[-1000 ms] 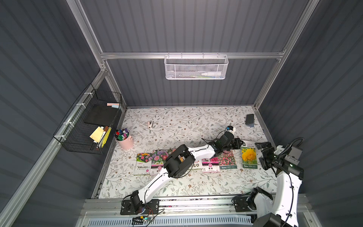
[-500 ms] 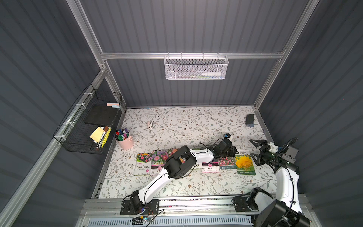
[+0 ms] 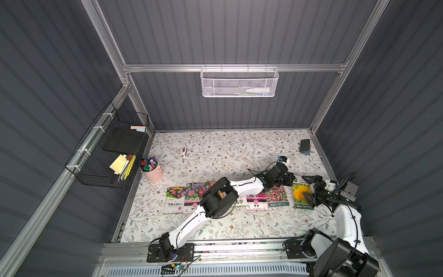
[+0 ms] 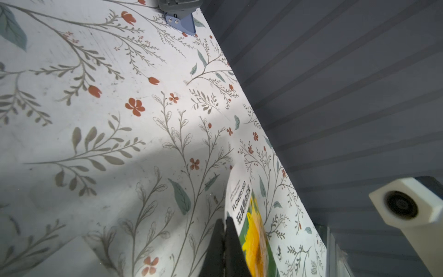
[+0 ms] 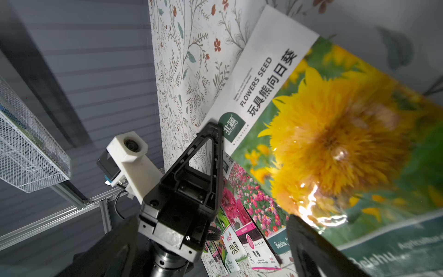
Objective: Arrange the seed packets in a row
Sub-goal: Place the seed packet at the center of the board.
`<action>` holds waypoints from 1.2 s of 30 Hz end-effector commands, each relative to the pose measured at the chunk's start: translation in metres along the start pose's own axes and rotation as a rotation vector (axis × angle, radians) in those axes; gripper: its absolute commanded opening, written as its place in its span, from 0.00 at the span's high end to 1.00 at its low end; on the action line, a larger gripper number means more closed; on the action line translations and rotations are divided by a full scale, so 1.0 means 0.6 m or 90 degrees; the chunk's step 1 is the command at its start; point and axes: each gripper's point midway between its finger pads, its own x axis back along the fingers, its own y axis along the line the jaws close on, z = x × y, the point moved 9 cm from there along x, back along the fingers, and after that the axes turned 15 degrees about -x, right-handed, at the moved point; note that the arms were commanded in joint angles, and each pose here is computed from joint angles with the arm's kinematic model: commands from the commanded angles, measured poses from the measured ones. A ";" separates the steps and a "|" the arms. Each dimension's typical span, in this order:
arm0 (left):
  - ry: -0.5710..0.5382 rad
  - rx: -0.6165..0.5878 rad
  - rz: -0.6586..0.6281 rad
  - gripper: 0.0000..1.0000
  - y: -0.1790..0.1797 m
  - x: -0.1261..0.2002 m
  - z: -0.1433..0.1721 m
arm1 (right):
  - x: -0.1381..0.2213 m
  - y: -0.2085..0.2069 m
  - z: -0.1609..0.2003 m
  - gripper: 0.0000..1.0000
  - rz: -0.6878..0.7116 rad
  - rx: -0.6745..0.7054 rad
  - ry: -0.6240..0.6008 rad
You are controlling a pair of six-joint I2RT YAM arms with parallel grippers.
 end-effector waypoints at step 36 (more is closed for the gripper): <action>0.053 -0.116 -0.067 1.00 0.021 -0.014 0.016 | -0.112 -0.005 -0.070 0.03 0.096 -0.051 -0.043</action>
